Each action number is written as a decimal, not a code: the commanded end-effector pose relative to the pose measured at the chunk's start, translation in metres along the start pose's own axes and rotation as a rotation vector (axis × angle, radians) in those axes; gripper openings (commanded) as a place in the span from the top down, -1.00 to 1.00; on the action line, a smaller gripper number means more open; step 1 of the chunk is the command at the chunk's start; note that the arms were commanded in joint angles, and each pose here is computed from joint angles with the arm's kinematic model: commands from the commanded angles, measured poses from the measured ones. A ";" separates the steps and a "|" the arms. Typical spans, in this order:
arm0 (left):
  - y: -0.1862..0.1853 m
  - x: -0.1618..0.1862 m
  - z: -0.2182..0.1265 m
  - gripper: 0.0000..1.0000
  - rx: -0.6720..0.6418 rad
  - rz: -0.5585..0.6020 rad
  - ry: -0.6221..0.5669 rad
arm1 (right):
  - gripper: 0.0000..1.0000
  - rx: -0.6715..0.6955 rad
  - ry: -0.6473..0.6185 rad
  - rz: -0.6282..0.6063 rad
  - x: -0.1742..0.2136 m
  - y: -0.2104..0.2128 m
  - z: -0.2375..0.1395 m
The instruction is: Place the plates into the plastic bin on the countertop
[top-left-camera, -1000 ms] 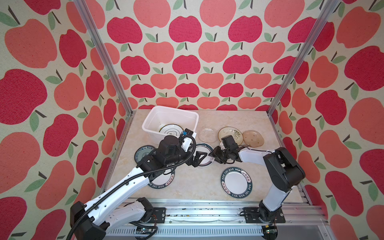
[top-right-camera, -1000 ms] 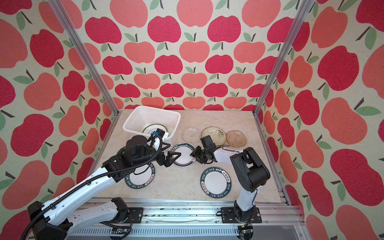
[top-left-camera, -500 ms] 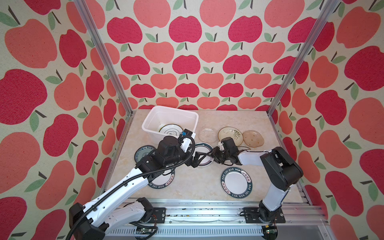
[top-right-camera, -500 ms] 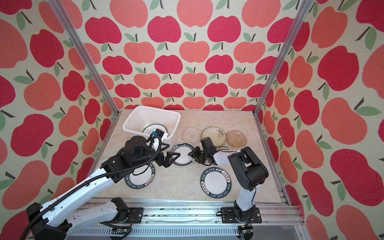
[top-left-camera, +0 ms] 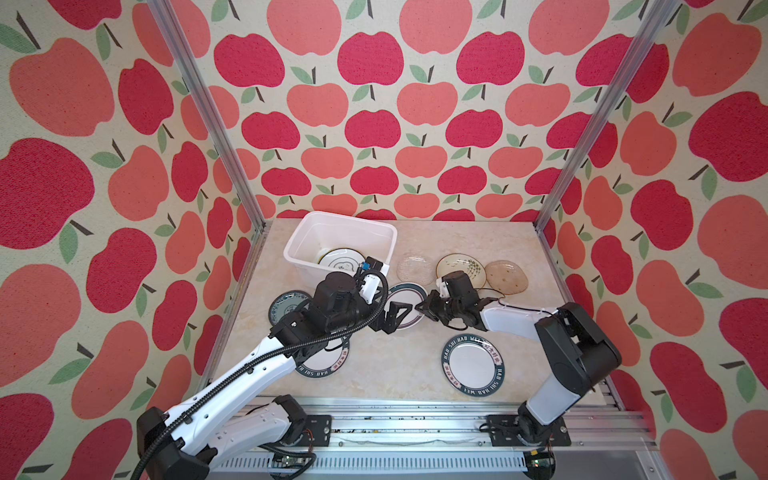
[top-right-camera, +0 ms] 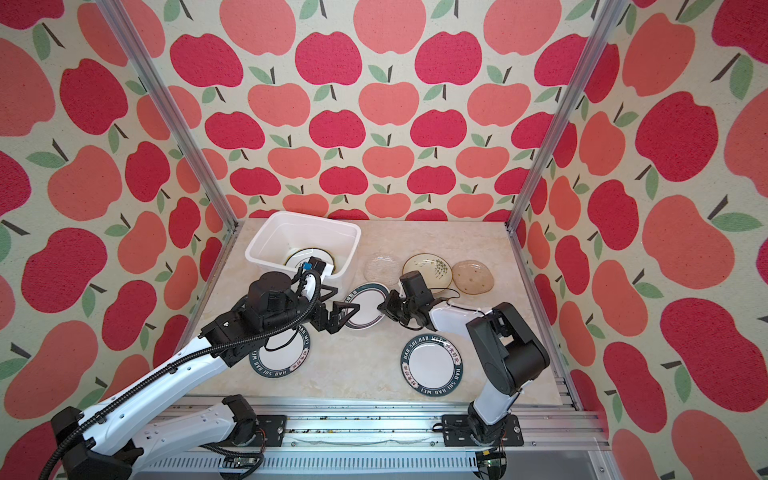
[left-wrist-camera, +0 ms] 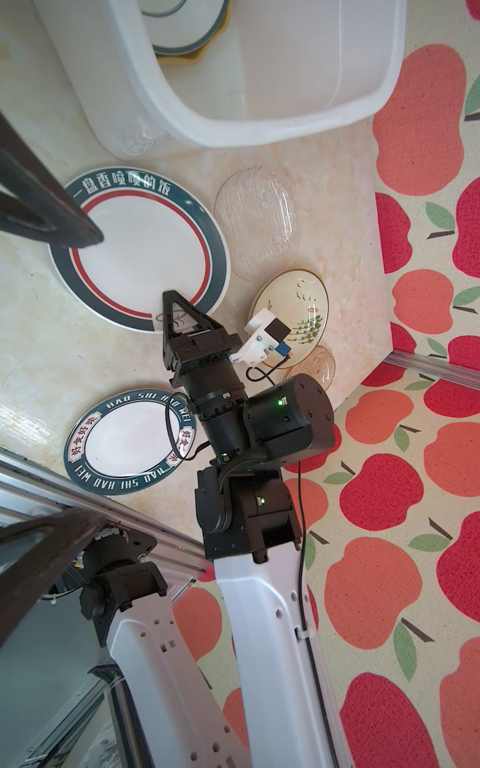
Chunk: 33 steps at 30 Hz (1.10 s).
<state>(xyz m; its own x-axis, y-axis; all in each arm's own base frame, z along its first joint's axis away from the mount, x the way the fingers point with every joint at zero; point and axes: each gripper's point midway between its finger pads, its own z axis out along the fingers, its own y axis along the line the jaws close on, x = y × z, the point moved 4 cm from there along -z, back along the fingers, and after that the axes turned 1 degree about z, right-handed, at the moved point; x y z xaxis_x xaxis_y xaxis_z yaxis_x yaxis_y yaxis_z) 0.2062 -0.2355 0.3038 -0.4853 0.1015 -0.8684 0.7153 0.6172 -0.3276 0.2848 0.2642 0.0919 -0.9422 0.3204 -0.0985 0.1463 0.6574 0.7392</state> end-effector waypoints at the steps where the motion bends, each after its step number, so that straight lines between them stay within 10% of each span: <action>1: 0.011 -0.015 -0.014 -0.98 -0.095 -0.064 -0.099 | 1.00 0.089 0.005 -0.022 0.005 -0.001 -0.020; 18: 0.103 -0.021 -0.137 -0.98 -0.720 -0.413 -0.315 | 1.00 0.023 -0.224 -0.261 -0.030 0.143 -0.188; 27: 0.158 -0.008 -0.133 -0.98 -0.571 -0.850 -0.253 | 1.00 -0.100 -0.181 -0.188 -0.060 0.228 -0.139; 33: 0.176 -0.003 -0.137 -1.00 -0.556 -0.929 -0.305 | 1.00 -0.168 -0.148 -0.154 -0.076 0.277 -0.084</action>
<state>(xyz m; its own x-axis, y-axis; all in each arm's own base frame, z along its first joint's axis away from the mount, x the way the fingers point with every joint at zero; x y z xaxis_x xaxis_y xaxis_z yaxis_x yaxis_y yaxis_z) 0.2657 -0.0114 0.2947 -0.4921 -0.7073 -0.5075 -0.2726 0.6789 -0.6818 0.3680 0.3434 0.3360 -0.8938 0.3079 -0.3260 -0.0477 0.6575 0.7519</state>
